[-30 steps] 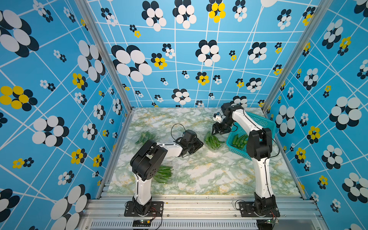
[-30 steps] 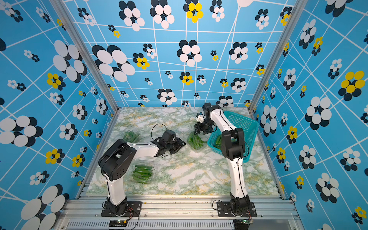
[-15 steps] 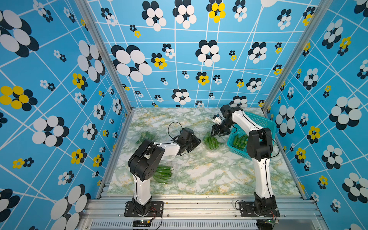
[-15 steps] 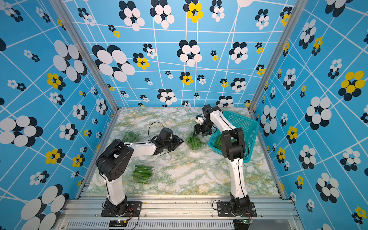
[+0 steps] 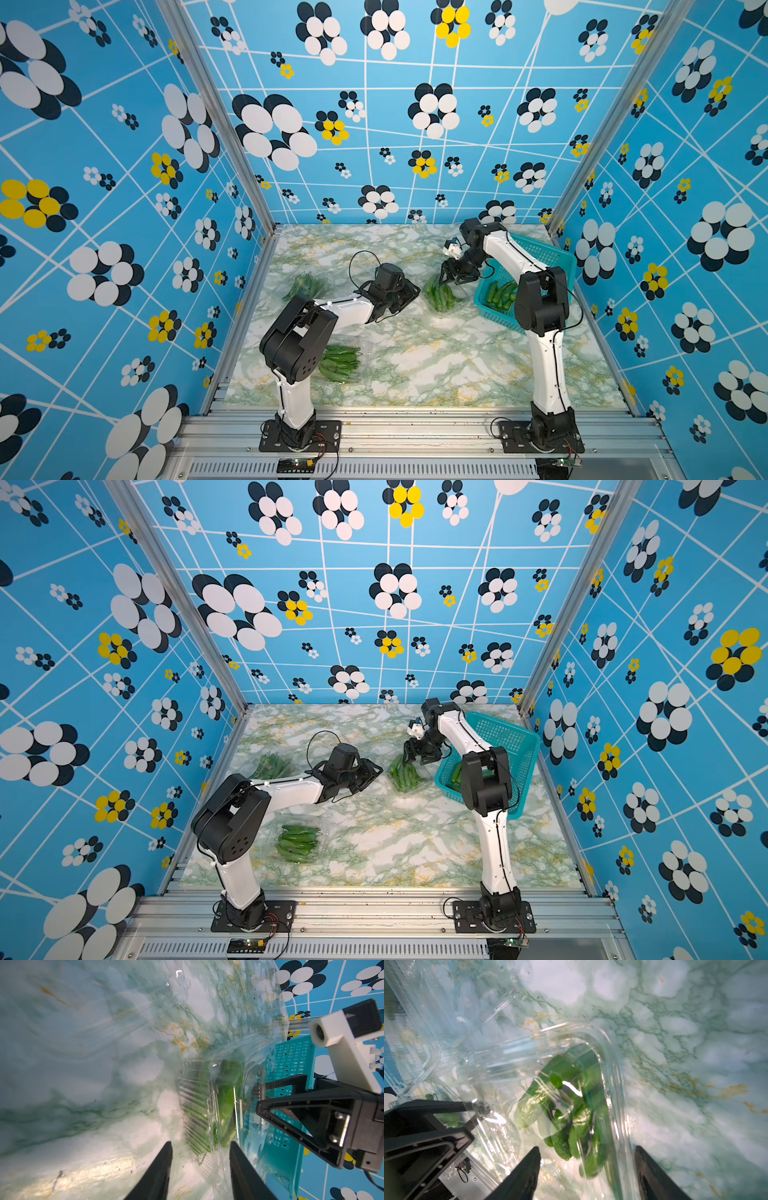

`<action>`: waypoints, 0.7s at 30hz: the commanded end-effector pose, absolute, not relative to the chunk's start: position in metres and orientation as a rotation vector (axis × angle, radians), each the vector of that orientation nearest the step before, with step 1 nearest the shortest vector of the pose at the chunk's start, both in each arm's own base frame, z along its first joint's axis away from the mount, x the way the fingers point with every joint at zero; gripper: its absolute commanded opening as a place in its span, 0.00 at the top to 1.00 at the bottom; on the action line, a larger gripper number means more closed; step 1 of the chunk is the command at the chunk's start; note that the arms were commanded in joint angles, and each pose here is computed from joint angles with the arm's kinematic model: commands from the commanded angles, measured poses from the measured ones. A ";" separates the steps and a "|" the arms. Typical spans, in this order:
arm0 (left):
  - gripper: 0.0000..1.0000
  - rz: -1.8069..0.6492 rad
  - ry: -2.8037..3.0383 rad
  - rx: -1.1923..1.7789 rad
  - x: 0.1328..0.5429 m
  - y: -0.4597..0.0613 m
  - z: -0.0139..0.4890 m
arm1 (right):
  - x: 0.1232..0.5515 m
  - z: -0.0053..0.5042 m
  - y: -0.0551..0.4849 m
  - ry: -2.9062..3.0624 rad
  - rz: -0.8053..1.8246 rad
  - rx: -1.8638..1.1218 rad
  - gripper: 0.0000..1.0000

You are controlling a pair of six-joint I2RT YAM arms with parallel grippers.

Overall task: Take small green peppers out of containers
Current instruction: Open the packing box at the center of the board.

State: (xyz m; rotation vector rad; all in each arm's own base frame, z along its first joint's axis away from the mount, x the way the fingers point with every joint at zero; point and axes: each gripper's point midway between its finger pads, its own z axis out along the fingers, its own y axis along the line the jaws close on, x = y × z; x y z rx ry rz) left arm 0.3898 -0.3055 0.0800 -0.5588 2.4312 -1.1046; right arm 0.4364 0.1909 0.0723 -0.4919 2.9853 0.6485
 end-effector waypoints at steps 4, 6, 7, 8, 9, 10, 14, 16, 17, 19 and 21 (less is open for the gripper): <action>0.54 -1.077 2.455 -0.532 0.388 -0.299 0.077 | 0.436 0.081 0.197 2.966 0.686 -0.493 0.28; 0.55 -1.061 2.457 -0.533 0.388 -0.296 0.078 | 0.436 0.081 0.197 2.966 0.686 -0.494 0.28; 0.55 -1.056 2.457 -0.531 0.388 -0.295 0.078 | 0.436 0.081 0.197 2.966 0.686 -0.493 0.28; 0.55 -1.050 2.462 -0.528 0.388 -0.295 0.078 | 0.436 0.081 0.197 2.966 0.686 -0.493 0.28; 0.55 -1.042 2.474 -0.524 0.387 -0.294 0.076 | 0.436 0.081 0.197 2.966 0.686 -0.493 0.28; 0.55 -1.041 2.479 -0.521 0.387 -0.294 0.075 | 0.436 0.081 0.198 2.964 0.688 -0.494 0.28; 0.55 -1.038 2.496 -0.518 0.386 -0.294 0.070 | 0.436 0.080 0.199 2.965 0.699 -0.493 0.28; 0.55 -1.049 2.488 -0.514 0.387 -0.296 0.073 | 0.436 0.081 0.199 2.965 0.701 -0.494 0.28; 0.55 -1.057 2.483 -0.512 0.388 -0.297 0.074 | 0.436 0.080 0.199 2.967 0.704 -0.493 0.28; 0.55 -1.064 2.478 -0.510 0.389 -0.298 0.077 | 0.436 0.079 0.199 2.969 0.707 -0.493 0.28; 0.55 -1.055 2.493 -0.516 0.390 -0.299 0.069 | 0.435 0.079 0.199 2.970 0.711 -0.495 0.29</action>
